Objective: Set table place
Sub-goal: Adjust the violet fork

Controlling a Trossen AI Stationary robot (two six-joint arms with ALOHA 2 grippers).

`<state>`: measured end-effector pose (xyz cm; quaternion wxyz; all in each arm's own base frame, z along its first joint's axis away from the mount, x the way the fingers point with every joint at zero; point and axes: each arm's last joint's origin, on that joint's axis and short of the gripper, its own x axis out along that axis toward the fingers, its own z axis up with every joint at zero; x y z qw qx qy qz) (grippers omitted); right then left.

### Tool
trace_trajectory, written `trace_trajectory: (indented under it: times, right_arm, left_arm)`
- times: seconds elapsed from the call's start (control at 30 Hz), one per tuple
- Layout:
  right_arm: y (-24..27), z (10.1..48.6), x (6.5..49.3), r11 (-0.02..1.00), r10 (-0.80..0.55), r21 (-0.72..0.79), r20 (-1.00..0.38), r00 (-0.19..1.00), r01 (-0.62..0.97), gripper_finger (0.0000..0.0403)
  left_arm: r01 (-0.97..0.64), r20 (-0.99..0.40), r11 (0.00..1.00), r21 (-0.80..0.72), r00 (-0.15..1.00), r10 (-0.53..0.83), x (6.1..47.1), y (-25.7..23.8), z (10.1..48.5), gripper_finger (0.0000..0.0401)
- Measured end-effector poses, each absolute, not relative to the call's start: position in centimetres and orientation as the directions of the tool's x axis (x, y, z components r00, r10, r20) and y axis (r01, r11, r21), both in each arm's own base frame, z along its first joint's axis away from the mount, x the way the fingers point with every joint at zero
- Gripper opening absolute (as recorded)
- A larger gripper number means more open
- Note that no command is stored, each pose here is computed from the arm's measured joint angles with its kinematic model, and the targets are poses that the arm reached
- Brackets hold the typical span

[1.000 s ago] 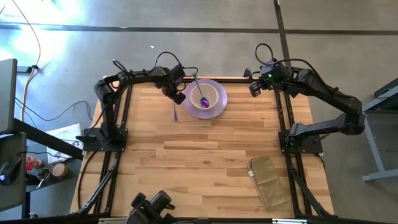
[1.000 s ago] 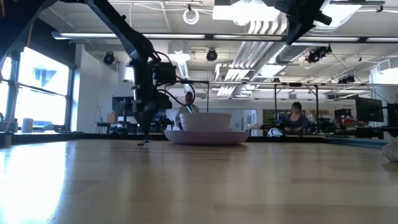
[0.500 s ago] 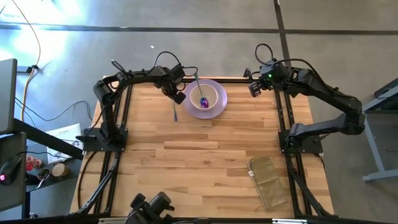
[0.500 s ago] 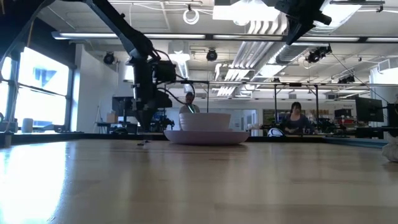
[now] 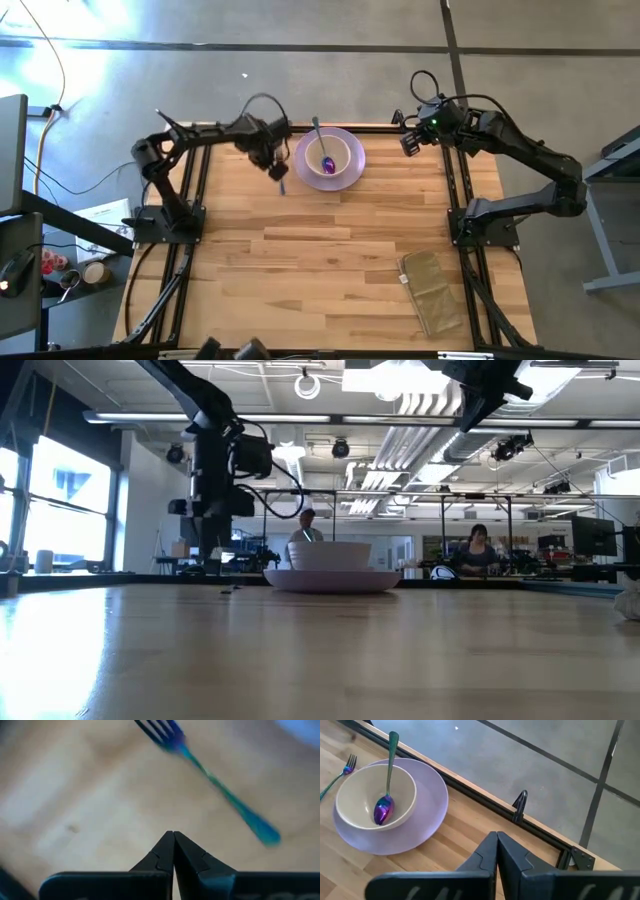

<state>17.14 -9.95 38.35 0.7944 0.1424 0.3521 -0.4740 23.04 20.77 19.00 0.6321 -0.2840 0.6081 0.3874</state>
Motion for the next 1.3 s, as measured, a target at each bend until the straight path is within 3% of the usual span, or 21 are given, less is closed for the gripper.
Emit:
trace_trajectory:
  times: [0.13,0.37,1.3]
  right_arm:
    - [-9.9,38.4,17.1,0.515,-0.649,-0.106,-0.696,0.306,0.850,0.0000]
    - [-10.0,38.4,17.2,0.528,-0.651,-0.118,-0.692,0.311,0.841,0.0000]
    - [-9.9,38.4,17.2,0.538,-0.640,-0.106,-0.698,0.323,0.836,0.0000]
  left_arm:
    - [-0.832,-0.996,0.554,0.040,0.009,0.085,23.3,17.2,17.0,0.0000]
    - [-0.867,-0.982,0.482,-0.124,0.177,0.067,23.7,14.5,13.9,0.0000]
    - [-0.883,-0.955,0.437,-0.173,0.260,0.146,24.1,14.7,13.2,0.0000]
